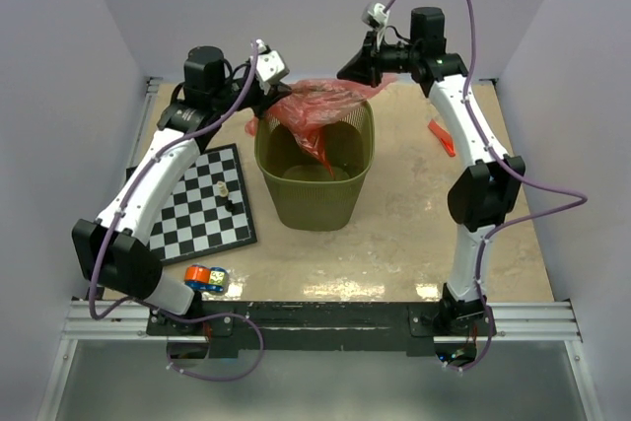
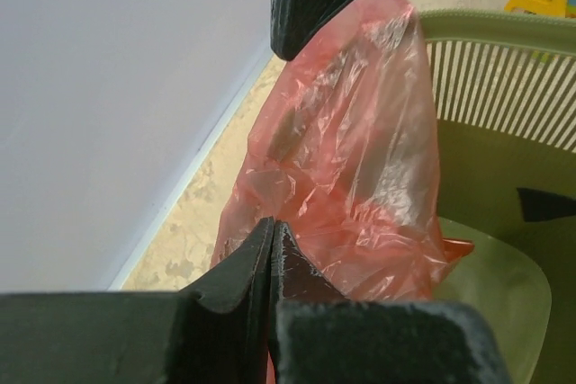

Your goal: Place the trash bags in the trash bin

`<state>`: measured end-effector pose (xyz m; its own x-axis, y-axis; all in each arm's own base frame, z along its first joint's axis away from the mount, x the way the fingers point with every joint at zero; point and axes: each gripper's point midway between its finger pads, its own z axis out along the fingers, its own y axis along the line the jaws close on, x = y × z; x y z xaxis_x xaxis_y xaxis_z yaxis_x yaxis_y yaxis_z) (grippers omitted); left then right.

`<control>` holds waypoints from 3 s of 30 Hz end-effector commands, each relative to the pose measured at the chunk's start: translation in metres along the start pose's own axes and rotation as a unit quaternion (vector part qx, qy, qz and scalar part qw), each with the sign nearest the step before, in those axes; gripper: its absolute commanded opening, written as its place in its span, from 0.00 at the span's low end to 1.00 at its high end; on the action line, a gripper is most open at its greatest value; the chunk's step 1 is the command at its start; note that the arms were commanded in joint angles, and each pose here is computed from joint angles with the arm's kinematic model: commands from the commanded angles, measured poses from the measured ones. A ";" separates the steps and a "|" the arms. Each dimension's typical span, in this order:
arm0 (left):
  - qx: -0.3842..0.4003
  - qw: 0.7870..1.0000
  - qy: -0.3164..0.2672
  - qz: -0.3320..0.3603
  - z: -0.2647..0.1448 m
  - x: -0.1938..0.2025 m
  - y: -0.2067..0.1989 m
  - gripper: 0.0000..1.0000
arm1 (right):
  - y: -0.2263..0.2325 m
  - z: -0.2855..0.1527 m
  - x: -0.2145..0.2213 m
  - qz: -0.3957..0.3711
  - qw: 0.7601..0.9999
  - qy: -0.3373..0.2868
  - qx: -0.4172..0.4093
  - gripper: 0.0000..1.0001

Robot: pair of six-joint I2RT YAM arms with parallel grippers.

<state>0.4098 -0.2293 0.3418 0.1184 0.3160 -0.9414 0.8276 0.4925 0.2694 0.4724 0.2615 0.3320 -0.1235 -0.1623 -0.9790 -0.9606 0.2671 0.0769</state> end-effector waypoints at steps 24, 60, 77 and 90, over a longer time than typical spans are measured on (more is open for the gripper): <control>0.053 0.974 -0.085 0.202 -0.074 -0.086 -0.090 0.00 | 0.129 -0.001 -0.046 -0.264 0.960 0.024 -0.087 0.79; 0.004 0.807 -0.097 0.582 -0.104 -0.061 -0.132 0.00 | 0.163 0.041 -0.004 -0.260 0.948 0.110 -0.149 0.88; -0.075 0.811 -0.103 0.571 -0.122 -0.070 -0.118 0.00 | 0.161 0.028 -0.014 -0.237 0.957 0.118 -0.120 0.00; 0.009 0.958 -0.123 0.257 -0.128 -0.076 -0.145 0.00 | 0.217 -0.082 -0.061 -0.358 0.933 0.032 0.032 0.00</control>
<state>0.2357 -0.2117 0.3989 0.7626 0.4477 -0.4670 0.3895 0.2587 0.8840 0.2580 0.2595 0.4212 0.5041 -0.4028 -0.7640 -0.8197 0.0555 -0.5701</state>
